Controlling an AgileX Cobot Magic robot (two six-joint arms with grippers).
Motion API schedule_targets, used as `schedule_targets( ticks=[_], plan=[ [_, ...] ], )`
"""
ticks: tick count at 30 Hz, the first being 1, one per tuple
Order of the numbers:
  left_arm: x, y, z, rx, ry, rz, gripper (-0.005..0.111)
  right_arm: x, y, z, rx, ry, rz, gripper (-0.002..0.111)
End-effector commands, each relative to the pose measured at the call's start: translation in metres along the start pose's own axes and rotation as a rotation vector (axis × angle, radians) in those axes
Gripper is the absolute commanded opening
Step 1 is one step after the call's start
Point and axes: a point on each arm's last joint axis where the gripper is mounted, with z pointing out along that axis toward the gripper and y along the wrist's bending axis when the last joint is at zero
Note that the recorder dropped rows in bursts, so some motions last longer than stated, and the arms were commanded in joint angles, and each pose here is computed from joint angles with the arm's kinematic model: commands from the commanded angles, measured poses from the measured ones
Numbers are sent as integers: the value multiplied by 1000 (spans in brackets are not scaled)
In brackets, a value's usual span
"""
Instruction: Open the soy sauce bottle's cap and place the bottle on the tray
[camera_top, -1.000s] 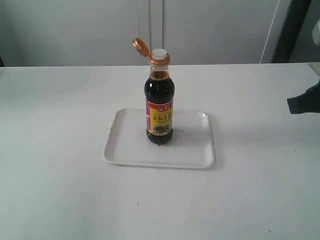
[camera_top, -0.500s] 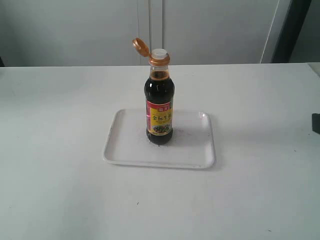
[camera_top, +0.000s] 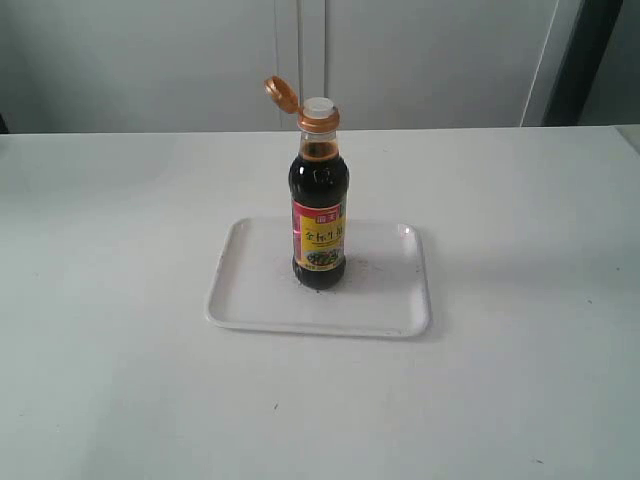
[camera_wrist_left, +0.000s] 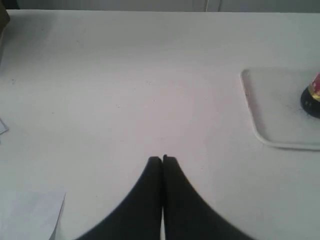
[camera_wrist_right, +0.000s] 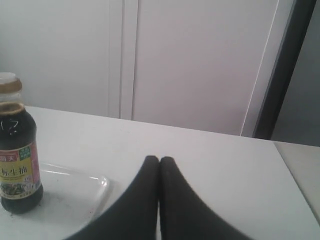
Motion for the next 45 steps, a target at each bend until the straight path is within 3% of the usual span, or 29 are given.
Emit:
schedule_targets(
  ticks=[1, 24, 26, 29, 45],
  plan=[
    [-1, -1, 0, 15, -29, -33, 0, 16, 0, -1, 5, 13, -8, 0],
    [-1, -1, 0, 15, -27, -31, 0, 25, 1, 0, 3, 44, 14, 0],
    [0, -1, -1, 16, -37, 29, 0, 25, 1, 0, 3, 44, 14, 0],
    [6, -1, 1, 19, -69, 85, 0, 25, 1, 0, 3, 45, 12, 0],
    [54, 5, 12, -31, -100, 73, 0, 25, 1, 0, 3, 45, 12, 0]
  ],
)
